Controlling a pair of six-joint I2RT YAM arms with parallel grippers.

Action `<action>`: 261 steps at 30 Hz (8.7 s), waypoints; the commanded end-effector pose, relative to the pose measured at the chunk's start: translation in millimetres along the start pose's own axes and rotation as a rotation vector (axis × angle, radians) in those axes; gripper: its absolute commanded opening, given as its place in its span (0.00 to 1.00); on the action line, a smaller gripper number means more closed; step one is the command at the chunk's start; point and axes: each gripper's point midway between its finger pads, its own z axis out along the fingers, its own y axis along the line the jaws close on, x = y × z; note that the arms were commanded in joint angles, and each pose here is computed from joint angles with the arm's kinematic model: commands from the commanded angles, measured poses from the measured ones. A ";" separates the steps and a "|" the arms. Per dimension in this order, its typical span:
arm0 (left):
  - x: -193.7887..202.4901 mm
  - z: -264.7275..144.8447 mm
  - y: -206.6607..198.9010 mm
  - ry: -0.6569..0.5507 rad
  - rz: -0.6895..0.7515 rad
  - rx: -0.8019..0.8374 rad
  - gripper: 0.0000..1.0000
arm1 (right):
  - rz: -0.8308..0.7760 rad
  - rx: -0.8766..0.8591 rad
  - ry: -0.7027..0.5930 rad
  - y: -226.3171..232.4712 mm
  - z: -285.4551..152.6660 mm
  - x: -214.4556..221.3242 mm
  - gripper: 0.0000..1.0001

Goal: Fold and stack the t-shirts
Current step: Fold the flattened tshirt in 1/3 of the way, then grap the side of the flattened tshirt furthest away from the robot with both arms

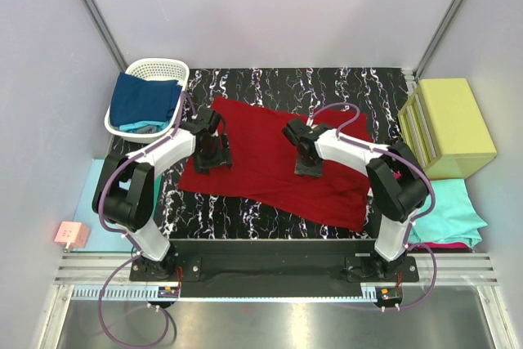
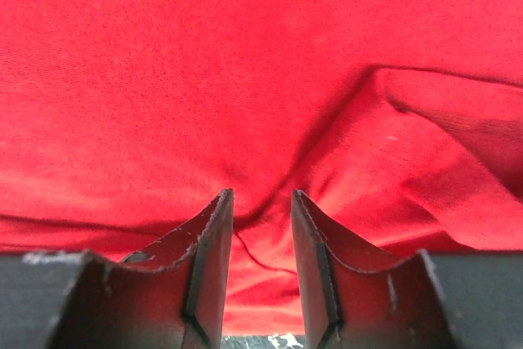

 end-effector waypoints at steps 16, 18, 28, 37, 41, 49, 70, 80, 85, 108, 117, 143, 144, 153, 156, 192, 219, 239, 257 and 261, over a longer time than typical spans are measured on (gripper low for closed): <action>-4.6 -1.1 -3.4 -0.026 0.011 0.024 0.73 | 0.055 0.145 -0.052 -62.2 6.0 -21.2 0.45; -3.6 -1.0 -2.5 -0.024 0.011 0.021 0.73 | 0.051 0.142 -0.048 -59.2 9.8 -21.3 0.45; 5.7 4.0 5.3 0.001 0.009 -0.006 0.73 | 0.052 0.178 -0.036 -68.5 20.0 -19.8 0.39; 14.9 6.5 10.0 0.020 -0.006 -0.015 0.72 | 0.083 0.215 0.029 -84.5 41.8 -25.8 0.45; 16.8 3.3 10.1 0.015 -0.007 -0.009 0.72 | 0.075 0.218 0.040 -79.1 50.7 -34.5 0.45; 38.9 11.9 19.4 0.073 -0.001 -0.034 0.72 | 0.071 0.210 0.044 -65.5 60.3 -55.5 0.45; -72.3 -97.5 -46.2 -0.367 0.042 0.158 0.76 | 0.223 -0.094 -0.337 -42.5 -60.2 -183.5 0.58; -199.9 -63.9 -66.5 -0.353 -0.021 0.216 0.75 | 0.361 -0.129 -0.362 -43.1 -45.9 -289.1 0.56; -233.3 -35.5 -79.7 -0.360 0.015 0.221 0.74 | 0.337 -0.132 -0.379 -28.0 -27.4 -320.4 0.56; -271.7 27.1 -57.9 -0.354 0.023 0.144 0.76 | 0.320 -0.139 -0.319 -26.6 63.9 -337.7 0.59; -294.6 52.1 -35.4 -0.361 -0.009 0.122 0.75 | 0.318 -0.170 -0.347 -26.0 38.7 -325.1 0.58; -304.6 89.0 2.7 -0.342 -0.090 0.048 0.61 | 0.265 -0.198 -0.344 -16.8 16.2 -275.0 0.56; -303.0 90.8 3.3 -0.336 -0.092 0.046 0.60 | 0.264 -0.198 -0.345 -16.9 15.8 -275.1 0.56; -277.5 31.2 -21.0 -0.372 -0.062 0.048 0.66 | 0.213 -0.208 -0.375 -6.4 -12.0 -254.5 0.56; -250.4 -4.6 -40.3 -0.415 -0.028 0.080 0.67 | 0.185 -0.207 -0.368 2.8 -24.9 -225.2 0.56; -21.5 51.4 -26.4 -0.035 0.076 -0.016 0.59 | 0.168 -0.004 0.046 -31.3 63.2 -38.9 0.52; 43.5 15.6 5.5 0.001 0.099 -0.081 0.59 | 0.115 -0.047 0.076 -32.7 27.3 29.3 0.53; -183.0 8.2 12.5 -0.248 -0.126 -0.059 0.71 | 0.293 -0.099 -0.271 -29.3 27.7 -264.7 0.55; -179.9 28.7 16.2 -0.209 -0.129 -0.071 0.69 | 0.268 -0.093 -0.298 -25.4 53.5 -289.2 0.56; -177.7 31.3 18.4 -0.202 -0.131 -0.077 0.69 | 0.277 -0.064 -0.274 -32.0 72.1 -286.2 0.54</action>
